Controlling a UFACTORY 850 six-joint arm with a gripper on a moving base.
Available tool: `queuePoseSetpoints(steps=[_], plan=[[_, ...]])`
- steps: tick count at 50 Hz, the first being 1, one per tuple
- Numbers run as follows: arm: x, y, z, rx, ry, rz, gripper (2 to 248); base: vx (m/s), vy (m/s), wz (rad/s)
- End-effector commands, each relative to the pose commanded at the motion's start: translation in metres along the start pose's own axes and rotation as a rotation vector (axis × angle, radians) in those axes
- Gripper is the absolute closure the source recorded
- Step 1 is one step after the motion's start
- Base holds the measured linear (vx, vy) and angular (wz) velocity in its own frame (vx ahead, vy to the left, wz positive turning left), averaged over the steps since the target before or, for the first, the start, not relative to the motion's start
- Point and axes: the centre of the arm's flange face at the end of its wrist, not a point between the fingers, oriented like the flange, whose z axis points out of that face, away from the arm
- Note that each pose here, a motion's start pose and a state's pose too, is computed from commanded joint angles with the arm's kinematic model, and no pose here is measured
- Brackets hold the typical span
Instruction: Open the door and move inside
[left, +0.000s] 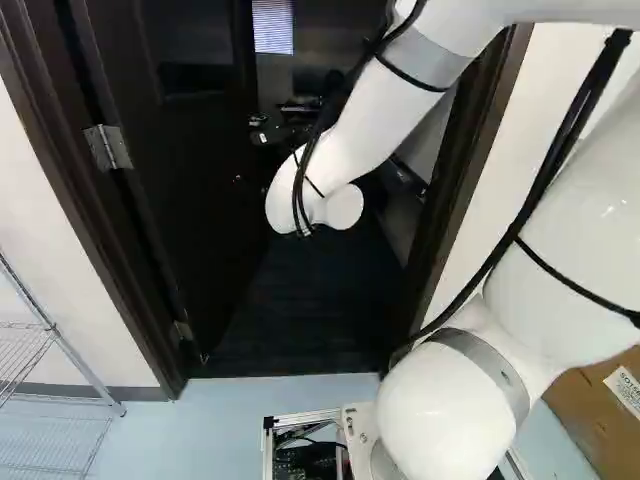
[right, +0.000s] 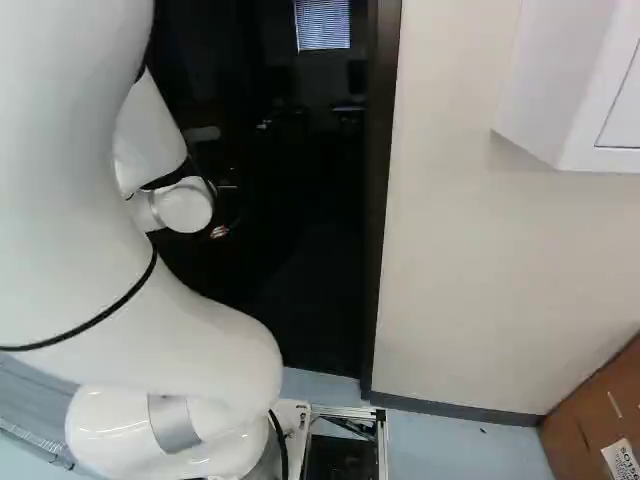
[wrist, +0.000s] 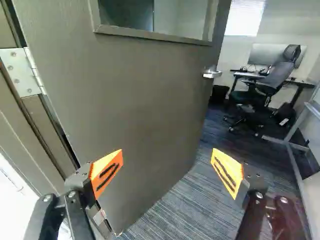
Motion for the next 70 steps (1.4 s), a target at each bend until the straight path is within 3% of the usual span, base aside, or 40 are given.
queuePoseSetpoints(steps=[20, 70], plan=[[-0.006, 0.009, -0.034, -0.014, 0.033, -0.014, 3, 0.0, 0.0, 0.0], [-0.007, 0.01, -0.036, -0.016, 0.034, -0.014, 3, 0.031, 0.006, -0.002]])
